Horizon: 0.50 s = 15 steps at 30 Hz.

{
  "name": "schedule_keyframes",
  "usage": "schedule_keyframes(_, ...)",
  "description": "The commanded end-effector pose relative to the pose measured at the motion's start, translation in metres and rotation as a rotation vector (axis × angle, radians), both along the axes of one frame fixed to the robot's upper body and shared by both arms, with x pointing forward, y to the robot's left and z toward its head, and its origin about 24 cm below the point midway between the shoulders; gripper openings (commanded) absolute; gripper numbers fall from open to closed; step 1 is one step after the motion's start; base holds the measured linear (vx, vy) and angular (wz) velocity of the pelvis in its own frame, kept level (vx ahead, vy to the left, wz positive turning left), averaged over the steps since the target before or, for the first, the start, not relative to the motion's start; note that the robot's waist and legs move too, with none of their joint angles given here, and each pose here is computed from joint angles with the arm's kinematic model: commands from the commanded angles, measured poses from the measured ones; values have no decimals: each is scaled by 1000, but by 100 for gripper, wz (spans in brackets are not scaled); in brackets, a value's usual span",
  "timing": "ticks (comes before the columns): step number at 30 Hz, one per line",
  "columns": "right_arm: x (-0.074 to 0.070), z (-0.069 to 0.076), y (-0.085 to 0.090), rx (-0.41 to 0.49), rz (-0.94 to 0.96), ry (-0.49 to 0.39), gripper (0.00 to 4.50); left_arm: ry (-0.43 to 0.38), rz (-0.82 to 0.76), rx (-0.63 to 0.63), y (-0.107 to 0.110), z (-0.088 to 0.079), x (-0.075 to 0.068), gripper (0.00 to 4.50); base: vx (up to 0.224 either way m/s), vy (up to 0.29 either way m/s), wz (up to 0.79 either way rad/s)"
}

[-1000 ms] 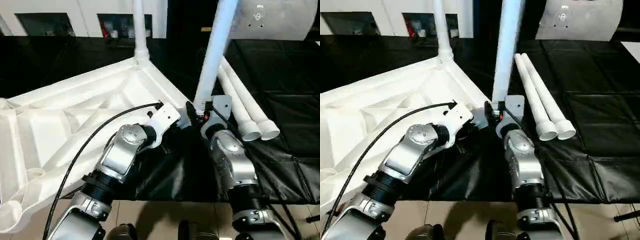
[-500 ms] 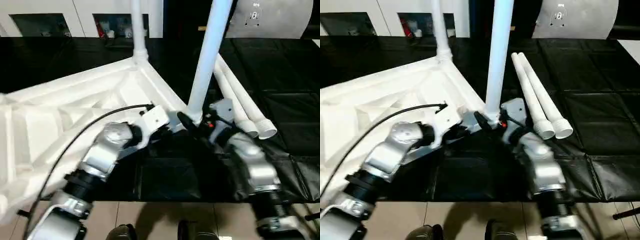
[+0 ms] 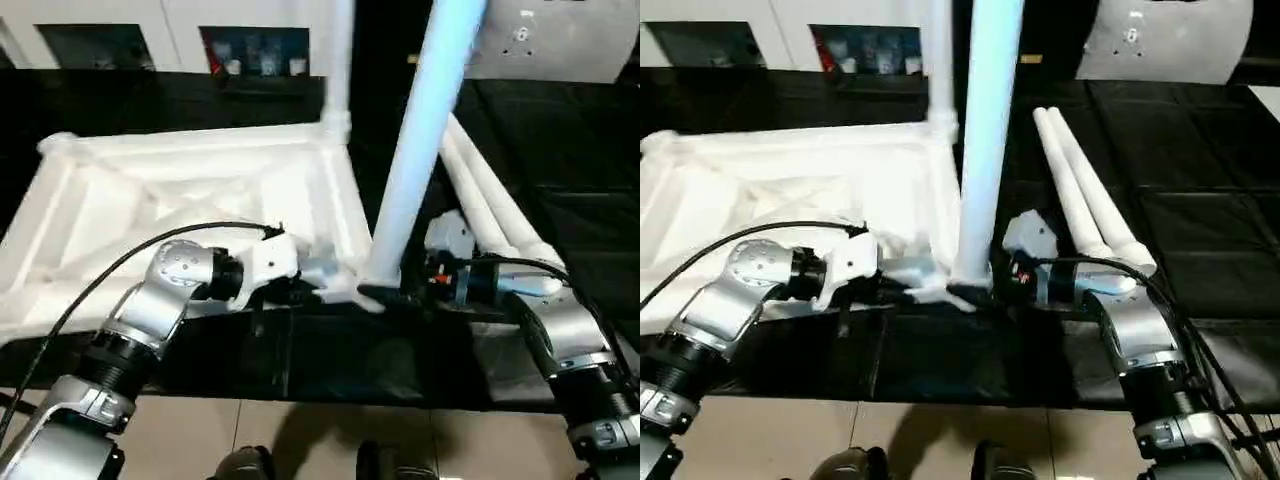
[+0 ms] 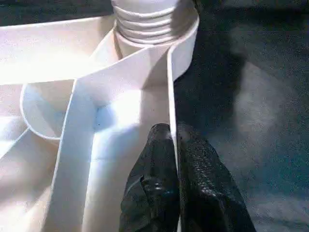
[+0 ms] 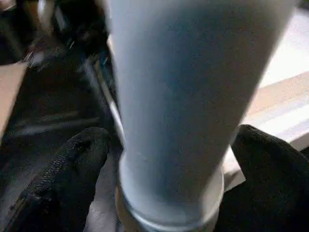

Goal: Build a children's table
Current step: Rotate leg to tighten

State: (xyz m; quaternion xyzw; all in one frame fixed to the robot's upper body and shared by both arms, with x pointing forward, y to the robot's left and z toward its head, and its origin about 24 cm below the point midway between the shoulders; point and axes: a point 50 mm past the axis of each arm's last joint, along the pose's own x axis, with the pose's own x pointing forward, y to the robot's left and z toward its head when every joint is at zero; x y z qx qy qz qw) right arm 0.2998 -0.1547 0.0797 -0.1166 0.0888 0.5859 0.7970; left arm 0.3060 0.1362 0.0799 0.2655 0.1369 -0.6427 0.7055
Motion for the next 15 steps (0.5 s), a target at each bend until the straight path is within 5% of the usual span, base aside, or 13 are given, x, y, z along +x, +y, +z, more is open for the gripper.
schedule_keyframes(1, 0, 1, -1, -10, 35, 17, 411, 9, -75, 46, 0, -1, -4, 0, 0, 0, 0)
schedule_keyframes(15, 1, -1, 6, -23, 116, 43, 282, 17, -129, 50, 3, -1, -4, 0, 0, 0, 0)
